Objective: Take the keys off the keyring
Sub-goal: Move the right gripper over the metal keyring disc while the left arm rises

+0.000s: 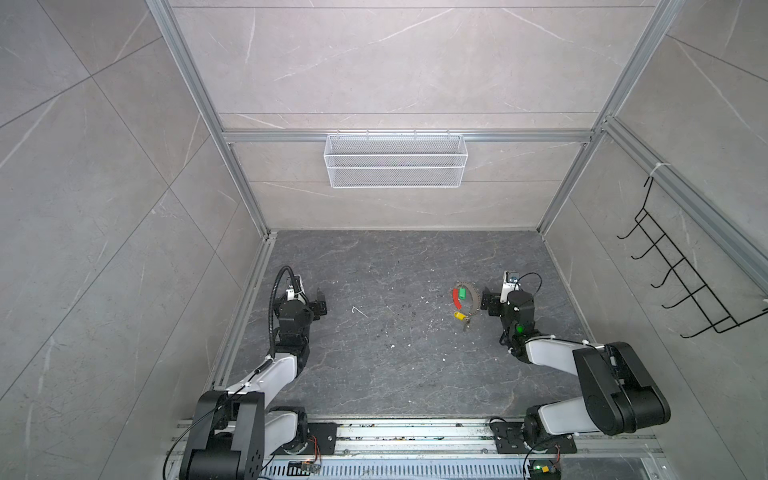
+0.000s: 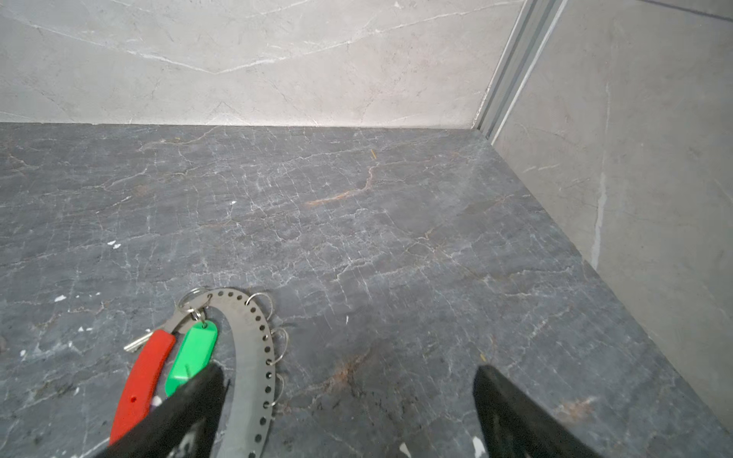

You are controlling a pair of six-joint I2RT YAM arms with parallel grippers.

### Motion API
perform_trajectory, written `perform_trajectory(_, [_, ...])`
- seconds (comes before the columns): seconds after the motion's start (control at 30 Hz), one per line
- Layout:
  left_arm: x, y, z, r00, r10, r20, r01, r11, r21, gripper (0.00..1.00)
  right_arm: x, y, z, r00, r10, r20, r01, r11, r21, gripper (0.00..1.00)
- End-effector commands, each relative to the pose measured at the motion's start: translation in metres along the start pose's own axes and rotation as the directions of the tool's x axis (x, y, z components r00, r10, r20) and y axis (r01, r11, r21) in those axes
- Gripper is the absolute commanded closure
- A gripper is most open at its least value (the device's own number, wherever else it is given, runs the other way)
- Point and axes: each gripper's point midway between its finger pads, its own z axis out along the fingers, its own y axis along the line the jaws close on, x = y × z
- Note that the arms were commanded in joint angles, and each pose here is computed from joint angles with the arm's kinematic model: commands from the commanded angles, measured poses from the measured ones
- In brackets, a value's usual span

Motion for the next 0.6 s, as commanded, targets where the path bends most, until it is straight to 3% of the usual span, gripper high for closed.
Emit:
perform_trajectory(0.0, [-0.038,0.004,-0.007,0.987,-0.134,0.093,0.135,0.991,-0.011,0.00,-0.014,-0.010,-0.014,0.999,-0.034,-0.009,0.035,0.996,0.088,0.01])
perform_trajectory(0.1, [-0.060,0.008,-0.010,0.956,-0.255,0.146,0.260,0.966,-0.014,0.00,-0.040,-0.027,-0.030,0.998,0.032,0.055,-0.042,0.981,0.189,0.01])
perform_trajectory(0.2, [-0.085,-0.019,-0.012,0.919,-0.353,0.176,0.325,0.930,0.170,0.00,-0.065,-0.045,-0.040,0.970,0.219,0.102,-0.239,0.932,0.274,0.01])
perform_trajectory(0.27, [-0.100,-0.050,-0.019,0.900,-0.384,0.205,0.291,0.881,0.372,0.00,-0.059,-0.065,-0.052,0.904,0.421,0.076,-0.412,0.812,0.413,0.00])
perform_trajectory(0.3, [-0.105,-0.061,-0.024,0.892,-0.395,0.219,0.269,0.854,0.445,0.00,-0.053,-0.073,-0.058,0.882,0.469,0.044,-0.431,0.765,0.478,0.00])
perform_trajectory(0.4, [-0.112,-0.077,-0.033,0.866,-0.443,0.233,0.250,0.787,0.564,0.00,-0.054,-0.056,-0.046,0.884,0.459,-0.093,-0.386,0.827,0.409,0.00])
perform_trajectory(0.47, [-0.111,-0.076,-0.027,0.836,-0.517,0.181,0.340,0.748,0.570,0.00,-0.054,-0.047,-0.043,0.879,0.467,-0.098,-0.408,0.842,0.354,0.00])
perform_trajectory(0.5, [-0.102,-0.067,-0.017,0.798,-0.592,0.111,0.461,0.720,0.518,0.00,-0.056,-0.041,-0.042,0.881,0.464,-0.095,-0.418,0.856,0.304,0.01])
perform_trajectory(0.57, [-0.060,-0.041,0.006,0.625,-0.777,-0.073,0.763,0.589,0.266,0.00,-0.059,-0.018,-0.040,0.894,0.429,-0.128,-0.408,0.899,0.163,0.05])
